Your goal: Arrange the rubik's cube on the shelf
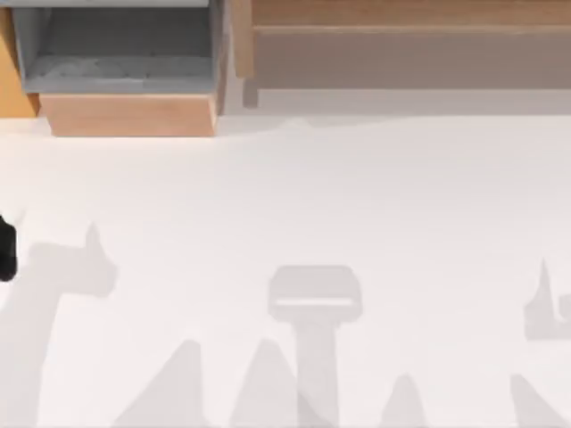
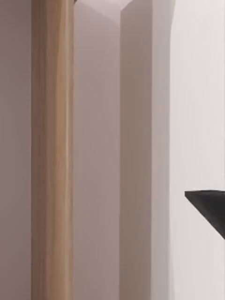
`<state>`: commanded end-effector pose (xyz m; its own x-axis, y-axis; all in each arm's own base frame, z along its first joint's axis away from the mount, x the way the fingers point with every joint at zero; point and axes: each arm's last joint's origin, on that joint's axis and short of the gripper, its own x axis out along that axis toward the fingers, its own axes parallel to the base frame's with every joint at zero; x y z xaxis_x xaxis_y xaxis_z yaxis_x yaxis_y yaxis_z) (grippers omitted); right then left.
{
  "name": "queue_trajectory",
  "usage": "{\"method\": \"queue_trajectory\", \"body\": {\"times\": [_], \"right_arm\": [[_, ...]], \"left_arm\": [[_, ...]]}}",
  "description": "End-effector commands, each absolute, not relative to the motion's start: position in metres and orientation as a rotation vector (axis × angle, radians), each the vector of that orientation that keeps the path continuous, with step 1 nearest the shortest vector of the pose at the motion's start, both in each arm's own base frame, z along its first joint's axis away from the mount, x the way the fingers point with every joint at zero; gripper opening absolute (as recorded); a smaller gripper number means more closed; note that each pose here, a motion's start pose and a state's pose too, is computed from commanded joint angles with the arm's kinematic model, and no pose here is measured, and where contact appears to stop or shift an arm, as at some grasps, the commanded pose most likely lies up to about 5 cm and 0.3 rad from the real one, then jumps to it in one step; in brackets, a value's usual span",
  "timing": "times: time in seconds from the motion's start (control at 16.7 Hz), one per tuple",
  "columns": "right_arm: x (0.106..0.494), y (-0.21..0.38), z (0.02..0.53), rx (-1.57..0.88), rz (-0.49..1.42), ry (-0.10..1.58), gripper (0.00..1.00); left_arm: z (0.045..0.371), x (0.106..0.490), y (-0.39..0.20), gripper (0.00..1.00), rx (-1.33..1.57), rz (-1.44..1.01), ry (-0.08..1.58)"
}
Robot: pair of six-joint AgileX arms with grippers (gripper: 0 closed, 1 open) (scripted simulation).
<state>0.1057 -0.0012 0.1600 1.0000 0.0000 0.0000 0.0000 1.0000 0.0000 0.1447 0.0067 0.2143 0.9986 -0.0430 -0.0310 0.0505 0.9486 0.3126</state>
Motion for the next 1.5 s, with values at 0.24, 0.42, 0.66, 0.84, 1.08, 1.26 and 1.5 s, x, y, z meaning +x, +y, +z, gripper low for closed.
{"method": "queue_trajectory", "body": {"times": [0.24, 0.42, 0.66, 0.84, 1.08, 1.26, 1.5], "right_arm": [[0.106, -0.001, 0.16, 0.0, 0.0, 0.0, 1.0], [0.106, -0.001, 0.16, 0.0, 0.0, 0.0, 1.0], [0.106, -0.001, 0.16, 0.0, 0.0, 0.0, 1.0], [0.106, -0.001, 0.16, 0.0, 0.0, 0.0, 1.0], [0.106, -0.001, 0.16, 0.0, 0.0, 0.0, 1.0], [0.106, -0.001, 0.16, 0.0, 0.0, 0.0, 1.0], [0.106, -0.001, 0.16, 0.0, 0.0, 0.0, 1.0]], "left_arm": [[0.241, 0.199, 0.023, 1.0, 0.572, -0.055, 0.018], [0.245, 0.252, 0.046, 1.0, 0.783, -0.054, 0.008], [0.221, 0.323, 0.085, 1.0, 1.065, -0.046, -0.007], [0.186, 0.364, 0.117, 1.0, 1.257, -0.036, -0.016], [0.134, 0.396, 0.151, 1.0, 1.456, -0.023, -0.02], [0.104, 0.405, 0.167, 1.0, 1.545, -0.017, -0.017], [0.095, 0.408, 0.171, 1.0, 1.571, -0.016, -0.016]]}}
